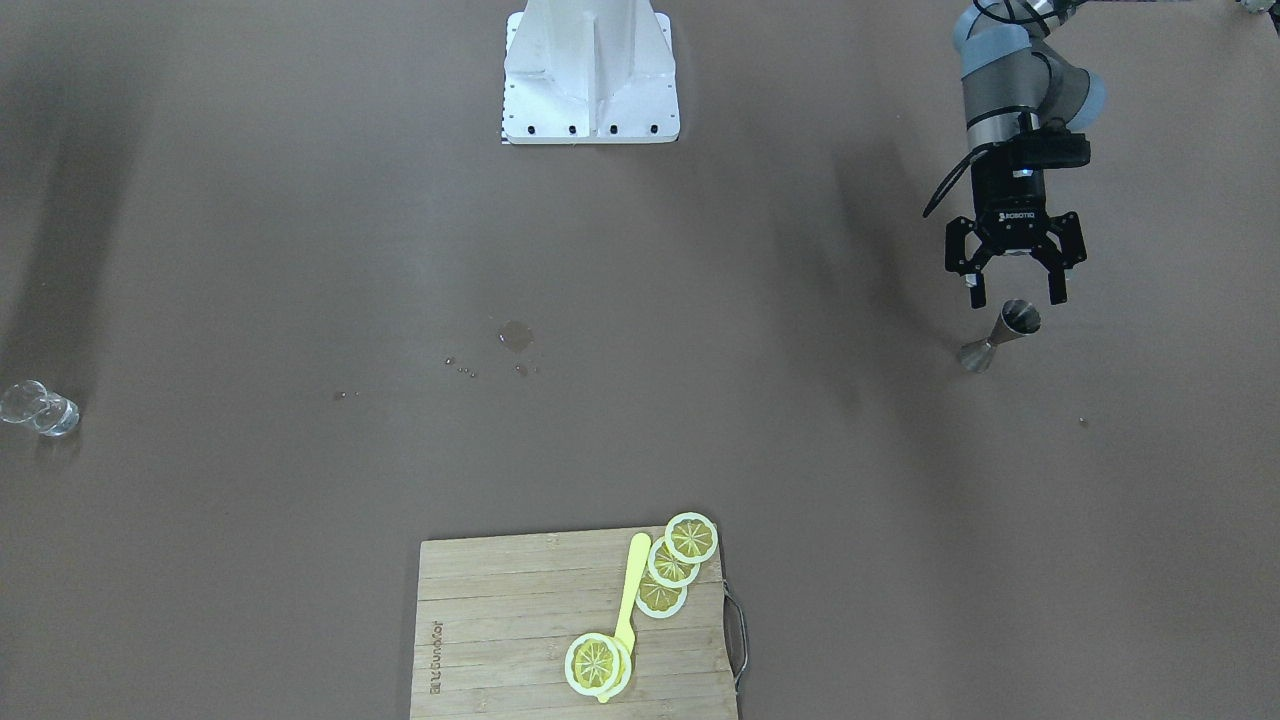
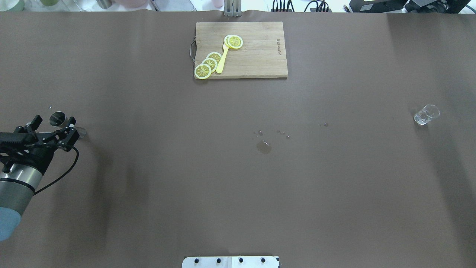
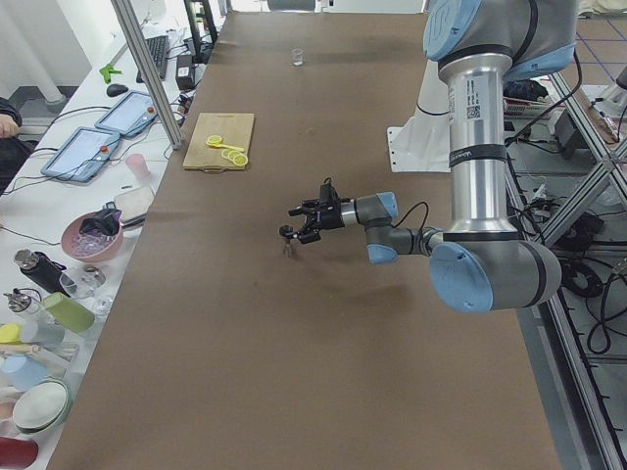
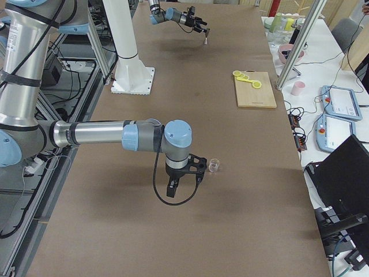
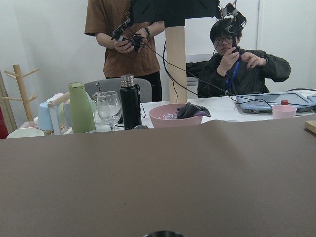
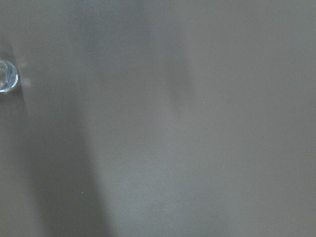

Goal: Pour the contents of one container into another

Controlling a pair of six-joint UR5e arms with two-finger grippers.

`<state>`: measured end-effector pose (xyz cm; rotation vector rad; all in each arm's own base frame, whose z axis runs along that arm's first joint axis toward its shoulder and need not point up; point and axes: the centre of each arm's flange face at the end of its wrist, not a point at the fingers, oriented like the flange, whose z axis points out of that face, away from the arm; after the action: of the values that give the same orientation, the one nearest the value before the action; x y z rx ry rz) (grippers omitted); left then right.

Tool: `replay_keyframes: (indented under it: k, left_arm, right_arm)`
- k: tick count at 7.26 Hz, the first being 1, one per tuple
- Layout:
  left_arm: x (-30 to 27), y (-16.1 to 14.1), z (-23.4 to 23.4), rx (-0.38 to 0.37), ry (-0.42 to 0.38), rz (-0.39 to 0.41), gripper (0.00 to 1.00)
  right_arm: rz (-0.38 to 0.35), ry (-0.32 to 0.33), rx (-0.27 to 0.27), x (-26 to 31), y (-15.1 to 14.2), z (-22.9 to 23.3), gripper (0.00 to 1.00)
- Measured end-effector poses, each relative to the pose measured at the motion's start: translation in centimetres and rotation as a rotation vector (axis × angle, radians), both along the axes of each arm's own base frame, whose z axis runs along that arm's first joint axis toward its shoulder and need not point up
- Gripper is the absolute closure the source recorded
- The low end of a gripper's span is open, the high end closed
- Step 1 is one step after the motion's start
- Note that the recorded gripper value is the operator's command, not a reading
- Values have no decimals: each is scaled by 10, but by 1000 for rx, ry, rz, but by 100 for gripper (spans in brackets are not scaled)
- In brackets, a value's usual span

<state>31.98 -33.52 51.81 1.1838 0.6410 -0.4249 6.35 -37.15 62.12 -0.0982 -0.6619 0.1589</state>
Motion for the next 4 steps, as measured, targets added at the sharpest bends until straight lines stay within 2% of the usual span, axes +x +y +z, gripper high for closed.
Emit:
replay_keyframes:
  k: [4]
  left_arm:
    - [-29, -20, -62, 11, 5, 161, 2]
  right_arm:
    - [-17, -43, 28, -3, -3, -5, 0]
